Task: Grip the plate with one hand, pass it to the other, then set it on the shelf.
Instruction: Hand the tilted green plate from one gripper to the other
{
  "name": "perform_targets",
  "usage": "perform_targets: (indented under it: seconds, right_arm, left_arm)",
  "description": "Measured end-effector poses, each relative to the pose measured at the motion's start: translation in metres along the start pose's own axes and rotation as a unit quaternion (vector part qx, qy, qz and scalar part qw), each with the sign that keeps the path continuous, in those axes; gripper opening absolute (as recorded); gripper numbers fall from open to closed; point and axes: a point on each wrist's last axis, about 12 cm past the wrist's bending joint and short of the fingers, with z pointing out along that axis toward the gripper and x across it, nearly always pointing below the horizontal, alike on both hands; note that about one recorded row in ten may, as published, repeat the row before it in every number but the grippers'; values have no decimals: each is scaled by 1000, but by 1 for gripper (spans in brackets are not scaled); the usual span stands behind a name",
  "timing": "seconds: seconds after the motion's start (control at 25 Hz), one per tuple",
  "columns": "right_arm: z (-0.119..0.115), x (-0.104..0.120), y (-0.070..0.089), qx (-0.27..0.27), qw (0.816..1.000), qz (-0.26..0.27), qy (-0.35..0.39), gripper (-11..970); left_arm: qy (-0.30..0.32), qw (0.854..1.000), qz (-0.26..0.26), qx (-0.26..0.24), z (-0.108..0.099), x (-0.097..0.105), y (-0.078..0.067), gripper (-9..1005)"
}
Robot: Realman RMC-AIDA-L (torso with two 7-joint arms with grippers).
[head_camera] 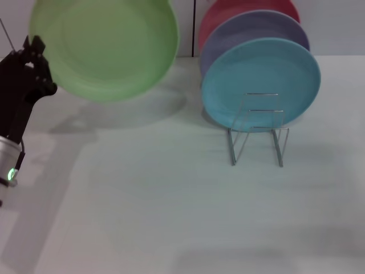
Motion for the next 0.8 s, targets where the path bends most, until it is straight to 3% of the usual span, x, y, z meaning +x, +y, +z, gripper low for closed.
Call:
perform_targets:
  seconds: [0.44, 0.64, 0.8]
  right_arm:
    - [-21, 25, 83, -105, 994, 4, 37, 685]
    - [-20, 34, 118, -143, 988, 17, 63, 685]
    - [-16, 44, 138, -155, 983, 21, 96, 685]
  left_arm:
    - [-4, 1000, 5, -12, -29, 6, 1, 37]
    - [4, 1000, 5, -4, -38, 12, -5, 37]
    - [20, 1000, 19, 10, -43, 19, -19, 37]
